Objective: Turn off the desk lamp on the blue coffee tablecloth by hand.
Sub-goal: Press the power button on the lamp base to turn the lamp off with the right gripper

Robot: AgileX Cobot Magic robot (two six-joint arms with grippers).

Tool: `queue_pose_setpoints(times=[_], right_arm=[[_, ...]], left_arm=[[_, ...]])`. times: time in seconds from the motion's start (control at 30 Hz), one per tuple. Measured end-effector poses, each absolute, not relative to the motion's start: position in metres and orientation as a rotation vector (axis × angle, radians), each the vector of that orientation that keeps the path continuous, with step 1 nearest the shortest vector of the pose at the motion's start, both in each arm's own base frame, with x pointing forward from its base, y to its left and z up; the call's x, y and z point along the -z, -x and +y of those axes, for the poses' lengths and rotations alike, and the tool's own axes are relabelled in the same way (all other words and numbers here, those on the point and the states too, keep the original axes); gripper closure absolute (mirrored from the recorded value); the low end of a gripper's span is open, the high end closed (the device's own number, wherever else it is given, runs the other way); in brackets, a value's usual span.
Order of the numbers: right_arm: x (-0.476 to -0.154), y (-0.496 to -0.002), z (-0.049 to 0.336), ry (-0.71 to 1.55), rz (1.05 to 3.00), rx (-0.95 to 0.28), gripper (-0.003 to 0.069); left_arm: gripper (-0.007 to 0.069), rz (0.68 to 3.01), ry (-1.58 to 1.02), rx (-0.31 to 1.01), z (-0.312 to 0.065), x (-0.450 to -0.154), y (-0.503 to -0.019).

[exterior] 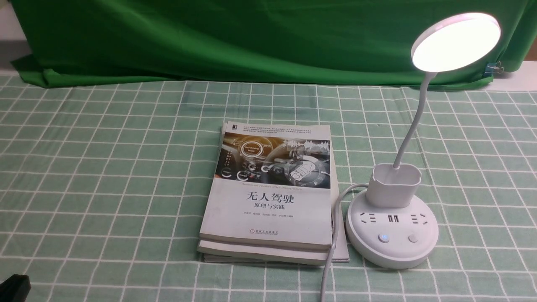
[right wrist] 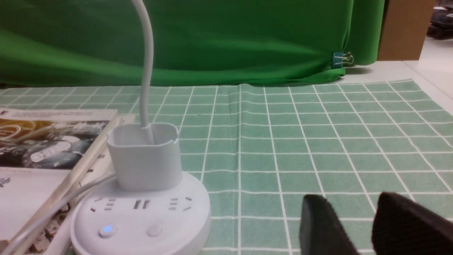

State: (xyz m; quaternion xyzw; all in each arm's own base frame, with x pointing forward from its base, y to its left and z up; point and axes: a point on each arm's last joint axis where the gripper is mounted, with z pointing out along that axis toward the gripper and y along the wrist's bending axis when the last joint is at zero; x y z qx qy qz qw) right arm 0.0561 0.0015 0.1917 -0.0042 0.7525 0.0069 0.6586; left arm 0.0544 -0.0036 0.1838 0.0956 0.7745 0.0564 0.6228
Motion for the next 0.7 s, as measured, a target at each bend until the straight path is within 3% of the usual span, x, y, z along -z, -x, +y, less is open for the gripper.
queue_pose_setpoints(times=[0.3,0.5,0.7], right_arm=[[-0.209,-0.057,0.0,-0.482,1.461,-0.512,0.042],[-0.213,-0.056,-0.001,-0.534,1.392,-0.581,0.0422],[-0.224,-0.058,0.004,-0.454,1.515,-0.547,0.0521]], left_arm=[[0.0625,1.779,-0.22,-0.13,-0.004,-0.184,-0.054],[0.0625,1.779,-0.22,-0.13,-0.004,-0.184,-0.054],[0.0625,1.779,-0.22,-0.13,-0.004,-0.184,-0.054]])
